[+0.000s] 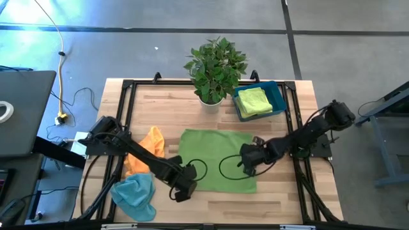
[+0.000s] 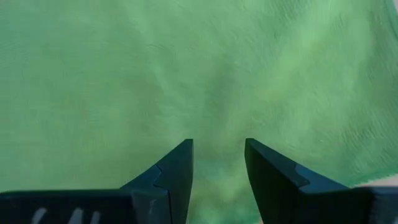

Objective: Sort microfiber towel by color & place in baskets
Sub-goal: Fold the green towel

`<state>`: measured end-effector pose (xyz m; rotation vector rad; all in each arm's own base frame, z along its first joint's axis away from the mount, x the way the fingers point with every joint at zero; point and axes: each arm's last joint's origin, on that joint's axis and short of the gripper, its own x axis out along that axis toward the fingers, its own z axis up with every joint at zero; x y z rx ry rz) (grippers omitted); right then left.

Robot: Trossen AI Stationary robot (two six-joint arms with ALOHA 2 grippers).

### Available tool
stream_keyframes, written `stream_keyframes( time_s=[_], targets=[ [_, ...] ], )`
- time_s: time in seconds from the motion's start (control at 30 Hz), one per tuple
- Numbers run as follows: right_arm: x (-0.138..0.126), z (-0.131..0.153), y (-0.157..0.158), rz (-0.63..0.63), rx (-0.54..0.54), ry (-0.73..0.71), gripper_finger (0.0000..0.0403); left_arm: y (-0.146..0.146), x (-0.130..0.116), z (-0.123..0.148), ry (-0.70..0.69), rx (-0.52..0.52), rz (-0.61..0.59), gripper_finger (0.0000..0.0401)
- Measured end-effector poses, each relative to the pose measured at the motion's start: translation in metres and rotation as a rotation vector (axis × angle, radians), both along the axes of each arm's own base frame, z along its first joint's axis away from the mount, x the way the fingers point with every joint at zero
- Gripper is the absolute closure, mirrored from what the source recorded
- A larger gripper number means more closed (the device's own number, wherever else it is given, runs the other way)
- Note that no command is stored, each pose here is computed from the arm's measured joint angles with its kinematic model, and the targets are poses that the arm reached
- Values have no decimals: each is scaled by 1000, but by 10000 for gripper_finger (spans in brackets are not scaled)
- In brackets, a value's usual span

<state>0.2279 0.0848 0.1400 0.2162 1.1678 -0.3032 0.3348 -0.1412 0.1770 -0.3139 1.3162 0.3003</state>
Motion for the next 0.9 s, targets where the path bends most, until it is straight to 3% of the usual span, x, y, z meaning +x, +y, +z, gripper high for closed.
stream_keyframes(
  time_s=[0.1, 0.27, 0.43, 0.57, 0.9],
  targets=[
    [-1, 8, 10, 6, 5, 10, 265, 7, 3, 0, -1, 8, -18, 317],
    [-7, 9, 28, 42, 127, 43, 265, 12, 5, 0, 18, -23, -113, 312],
    [-17, 9, 46, 122, 149, 51, 265, 8, 6, 0, 18, -67, -218, 281],
    [-23, 10, 60, 190, 179, 47, 265, 5, 5, 0, 18, -61, -230, 253],
    [-39, 23, 99, 487, 137, -29, 265, -19, -8, -5, -1, 36, -465, 237]
  ],
)
